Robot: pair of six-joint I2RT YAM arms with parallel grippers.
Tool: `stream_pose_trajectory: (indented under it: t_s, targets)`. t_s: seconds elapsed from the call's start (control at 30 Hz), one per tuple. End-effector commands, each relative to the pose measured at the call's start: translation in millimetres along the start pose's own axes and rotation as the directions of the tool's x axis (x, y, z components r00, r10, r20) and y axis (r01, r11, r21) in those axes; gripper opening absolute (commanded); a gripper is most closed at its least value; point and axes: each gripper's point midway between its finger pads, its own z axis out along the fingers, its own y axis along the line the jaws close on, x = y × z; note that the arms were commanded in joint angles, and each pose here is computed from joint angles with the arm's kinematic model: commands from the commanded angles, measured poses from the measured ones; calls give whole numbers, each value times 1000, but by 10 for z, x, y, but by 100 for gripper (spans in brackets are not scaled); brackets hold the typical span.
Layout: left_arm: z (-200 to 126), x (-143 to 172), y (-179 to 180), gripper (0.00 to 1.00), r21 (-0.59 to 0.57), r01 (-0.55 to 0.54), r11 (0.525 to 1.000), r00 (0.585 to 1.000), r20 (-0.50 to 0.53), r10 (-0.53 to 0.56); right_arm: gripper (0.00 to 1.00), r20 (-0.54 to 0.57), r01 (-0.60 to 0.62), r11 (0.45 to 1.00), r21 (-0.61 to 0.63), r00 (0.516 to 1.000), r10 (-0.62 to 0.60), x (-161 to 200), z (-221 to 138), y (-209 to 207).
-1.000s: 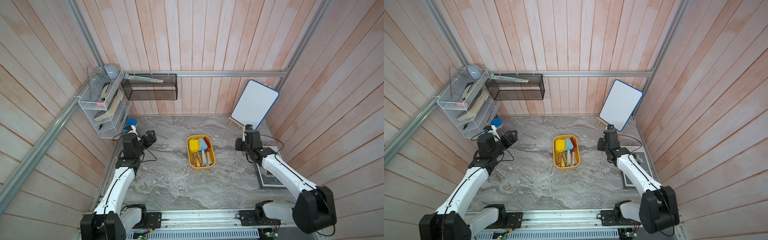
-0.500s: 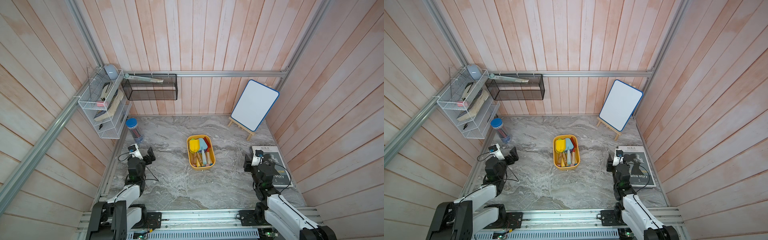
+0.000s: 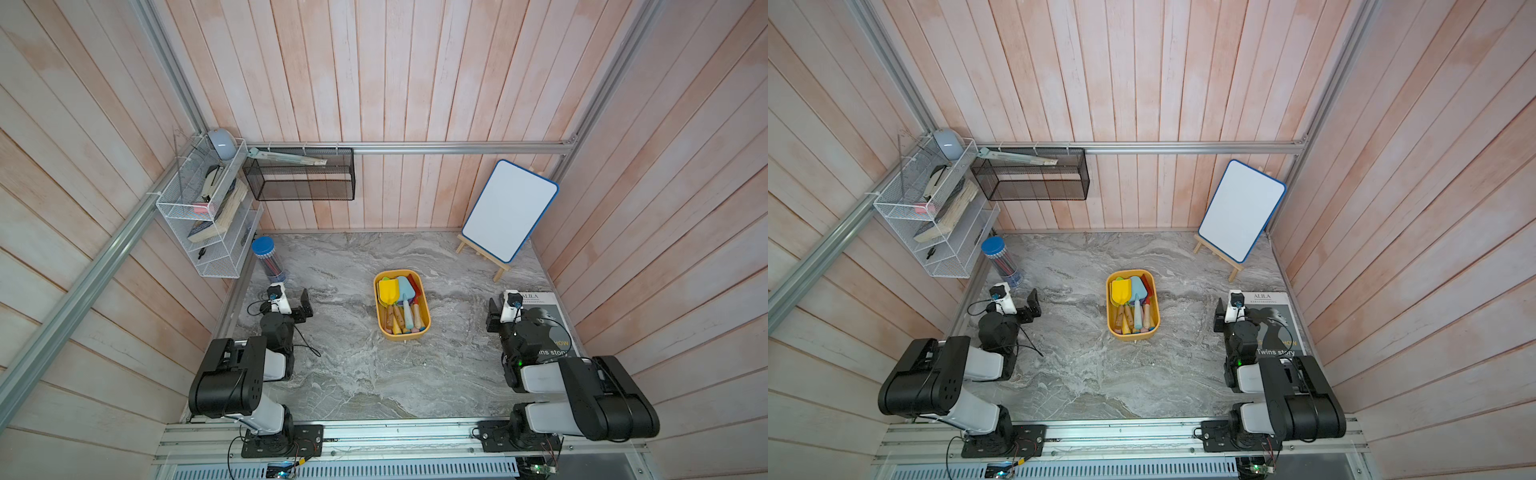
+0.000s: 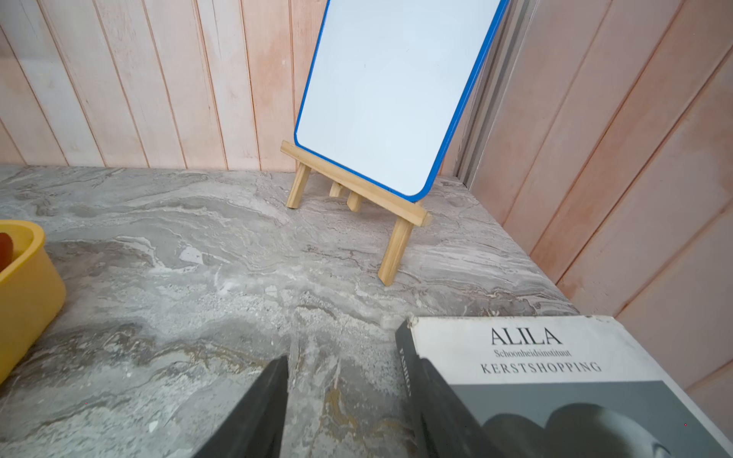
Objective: Put the shovel into the storage box
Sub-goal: Reset both arms
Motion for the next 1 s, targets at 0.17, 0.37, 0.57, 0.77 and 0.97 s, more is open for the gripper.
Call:
stream_pose_trajectory:
  t_s: [0.17, 0.37, 0.57, 0.77, 0.97]
  targets:
    - [7, -15, -36, 100, 28, -24, 999, 1000, 3, 24, 95, 23, -107, 993, 49, 994, 106, -83, 289, -290]
    - [6, -17, -41, 100, 29, -26, 999, 1000, 3, 26, 98, 34, -102, 994, 46, 994, 100, -96, 270, -283]
    - [50, 22, -213, 100, 126, -65, 990, 997, -22, 69, 98, 27, -103, 994, 48, 994, 101, -86, 272, -284]
    - [64, 25, -215, 100, 127, -65, 990, 997, -26, 69, 98, 29, -101, 994, 48, 995, 100, -89, 271, -283]
    - [50, 17, -214, 100, 127, -66, 990, 997, -20, 69, 98, 28, -100, 994, 46, 995, 98, -92, 277, -281]
